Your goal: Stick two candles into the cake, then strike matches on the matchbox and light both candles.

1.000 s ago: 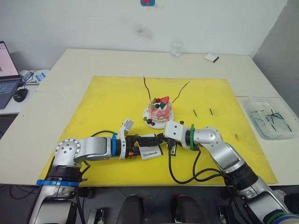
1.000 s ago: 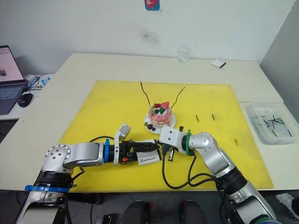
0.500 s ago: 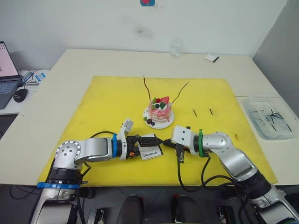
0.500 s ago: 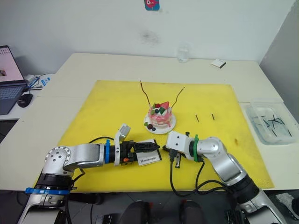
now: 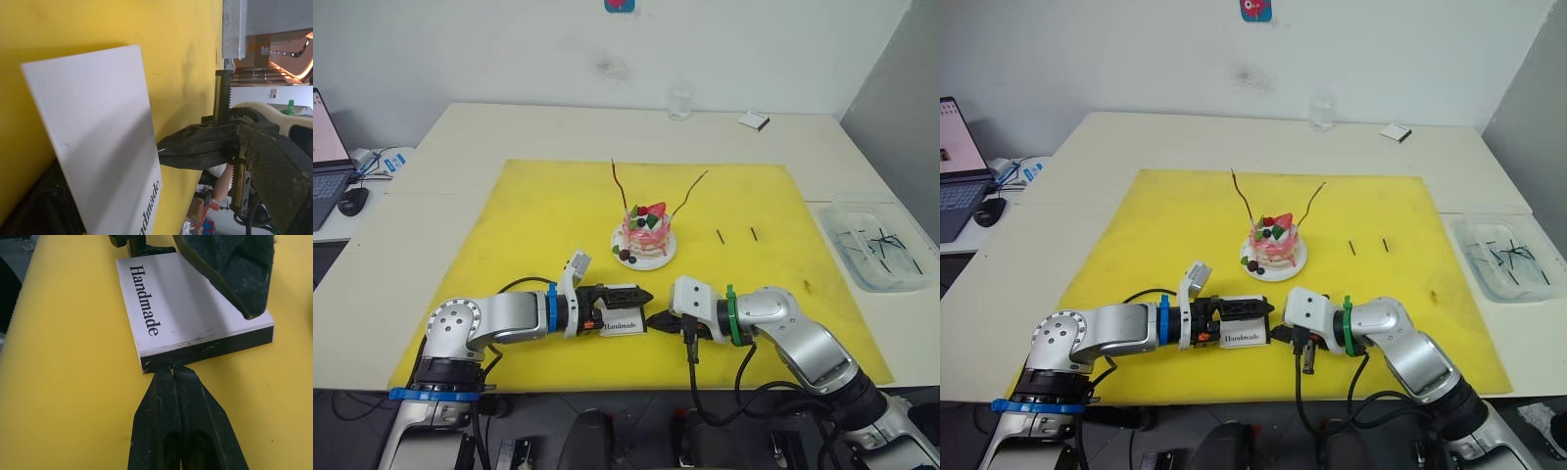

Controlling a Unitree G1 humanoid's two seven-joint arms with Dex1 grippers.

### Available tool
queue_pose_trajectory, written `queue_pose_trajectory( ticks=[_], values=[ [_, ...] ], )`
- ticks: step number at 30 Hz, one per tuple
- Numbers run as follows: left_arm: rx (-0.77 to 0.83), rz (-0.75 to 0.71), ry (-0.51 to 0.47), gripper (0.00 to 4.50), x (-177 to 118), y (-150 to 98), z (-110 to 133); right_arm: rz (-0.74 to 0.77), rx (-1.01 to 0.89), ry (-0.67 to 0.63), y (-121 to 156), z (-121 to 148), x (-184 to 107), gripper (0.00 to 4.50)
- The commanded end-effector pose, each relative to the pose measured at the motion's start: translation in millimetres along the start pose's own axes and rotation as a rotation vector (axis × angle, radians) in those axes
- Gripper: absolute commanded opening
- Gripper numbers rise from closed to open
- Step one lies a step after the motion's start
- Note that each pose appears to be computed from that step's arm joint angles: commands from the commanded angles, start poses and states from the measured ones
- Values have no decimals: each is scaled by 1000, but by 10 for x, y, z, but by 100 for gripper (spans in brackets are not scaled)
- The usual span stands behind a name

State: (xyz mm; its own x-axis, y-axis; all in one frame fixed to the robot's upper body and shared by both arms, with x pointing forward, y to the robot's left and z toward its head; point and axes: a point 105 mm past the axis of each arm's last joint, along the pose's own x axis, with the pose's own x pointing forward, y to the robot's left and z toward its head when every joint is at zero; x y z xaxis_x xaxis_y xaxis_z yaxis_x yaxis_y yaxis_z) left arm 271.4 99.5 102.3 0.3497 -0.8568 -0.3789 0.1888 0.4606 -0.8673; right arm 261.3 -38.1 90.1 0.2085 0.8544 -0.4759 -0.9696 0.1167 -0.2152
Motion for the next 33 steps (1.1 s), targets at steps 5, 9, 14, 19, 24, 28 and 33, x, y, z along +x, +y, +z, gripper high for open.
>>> queue_pose_trajectory(
  ticks=[5, 9, 14, 19, 24, 28, 33],
  values=[
    [-53, 108, -16, 450, -94, 241, -9, -160, -62, 37, -319, -22, -287, 3],
    [-49, 124, -20, 358, -151, 272, -18, -202, -52, 42, -387, -22, -425, 0],
    [-40, 111, -23, 189, -166, 250, -26, -201, -54, 20, -347, 72, -431, 0],
    [-27, 92, -28, 28, -166, 205, -6, -226, -39, -30, -363, 234, -453, 0],
    [4, -4, -61, 2, -178, 32, 93, -361, 54, -103, -514, 370, -631, 0],
    [87, -152, -103, 2, -244, -274, 201, -611, 203, -213, -743, 405, -874, 0],
    [242, -280, -195, 0, -389, -668, 245, -953, 320, -255, -876, 199, -1156, 62]
  ],
)
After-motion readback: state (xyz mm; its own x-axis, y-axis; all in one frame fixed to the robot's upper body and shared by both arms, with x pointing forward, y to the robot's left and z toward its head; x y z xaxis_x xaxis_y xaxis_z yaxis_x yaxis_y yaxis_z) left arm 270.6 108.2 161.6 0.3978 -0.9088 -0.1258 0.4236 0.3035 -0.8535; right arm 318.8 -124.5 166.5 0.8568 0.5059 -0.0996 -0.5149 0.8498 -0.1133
